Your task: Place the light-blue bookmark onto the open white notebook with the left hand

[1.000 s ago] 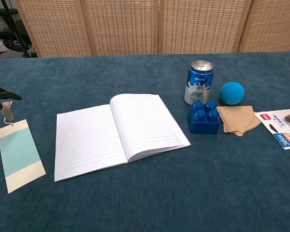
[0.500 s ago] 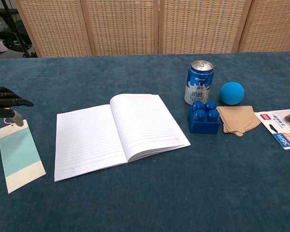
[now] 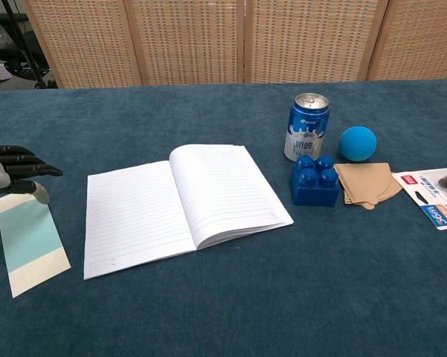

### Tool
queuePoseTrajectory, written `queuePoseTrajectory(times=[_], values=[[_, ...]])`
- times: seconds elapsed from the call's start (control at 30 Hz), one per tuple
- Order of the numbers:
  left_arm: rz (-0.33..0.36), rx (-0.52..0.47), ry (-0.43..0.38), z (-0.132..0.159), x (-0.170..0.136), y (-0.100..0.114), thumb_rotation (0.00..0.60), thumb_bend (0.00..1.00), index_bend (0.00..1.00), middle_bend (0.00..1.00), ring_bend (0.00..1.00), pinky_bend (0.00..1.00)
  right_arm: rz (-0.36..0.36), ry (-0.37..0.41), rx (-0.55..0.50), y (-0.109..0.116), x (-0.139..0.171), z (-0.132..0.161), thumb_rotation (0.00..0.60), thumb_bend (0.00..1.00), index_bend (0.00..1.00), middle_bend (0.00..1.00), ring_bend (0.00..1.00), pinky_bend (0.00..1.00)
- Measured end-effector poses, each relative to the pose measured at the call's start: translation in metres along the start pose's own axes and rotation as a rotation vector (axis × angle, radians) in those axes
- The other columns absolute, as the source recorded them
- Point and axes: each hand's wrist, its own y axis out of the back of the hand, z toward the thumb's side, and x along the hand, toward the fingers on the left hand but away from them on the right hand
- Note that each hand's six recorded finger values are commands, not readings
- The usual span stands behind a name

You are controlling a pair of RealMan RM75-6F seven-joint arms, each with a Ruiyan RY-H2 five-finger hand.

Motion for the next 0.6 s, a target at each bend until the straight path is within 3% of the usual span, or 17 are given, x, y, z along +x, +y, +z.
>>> queuePoseTrajectory(times=[0.6], values=[[0.002, -0.009, -0.009, 0.0080, 0.0058, -0.0076, 0.600, 0.25, 0.24, 0.00, 0.00, 0.00, -0.001, -0.001, -0.004, 0.0007, 0.0001, -0.0004, 0.600, 0.08, 0.03, 0.00, 0.00, 0.00]])
